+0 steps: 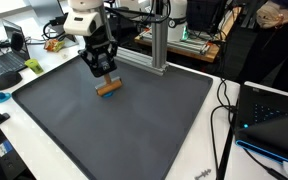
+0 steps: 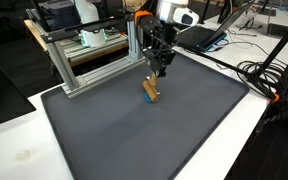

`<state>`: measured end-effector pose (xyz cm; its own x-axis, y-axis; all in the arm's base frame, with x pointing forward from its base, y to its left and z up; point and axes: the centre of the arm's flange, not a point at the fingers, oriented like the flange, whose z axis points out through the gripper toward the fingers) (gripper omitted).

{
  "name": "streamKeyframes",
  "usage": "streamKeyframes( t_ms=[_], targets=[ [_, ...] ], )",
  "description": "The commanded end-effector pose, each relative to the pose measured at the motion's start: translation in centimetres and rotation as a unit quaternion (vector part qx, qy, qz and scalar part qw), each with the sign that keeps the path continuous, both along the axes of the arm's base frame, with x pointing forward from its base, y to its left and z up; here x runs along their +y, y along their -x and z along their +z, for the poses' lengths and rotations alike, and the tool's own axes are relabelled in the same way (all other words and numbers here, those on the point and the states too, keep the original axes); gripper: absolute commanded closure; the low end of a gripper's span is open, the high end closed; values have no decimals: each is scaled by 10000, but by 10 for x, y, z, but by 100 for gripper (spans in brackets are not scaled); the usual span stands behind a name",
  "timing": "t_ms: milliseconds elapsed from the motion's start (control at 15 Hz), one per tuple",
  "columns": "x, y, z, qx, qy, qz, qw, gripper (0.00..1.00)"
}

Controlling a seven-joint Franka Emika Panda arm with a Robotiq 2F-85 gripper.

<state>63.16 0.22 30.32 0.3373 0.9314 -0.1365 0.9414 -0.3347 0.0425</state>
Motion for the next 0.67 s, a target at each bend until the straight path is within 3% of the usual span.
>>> streamKeyframes(
  t_ms=[0,600],
  targets=[
    [14,17,-25,153,-95,196,9996,77],
    [20,17,-23,155,-224,352,9990,77]
  ],
)
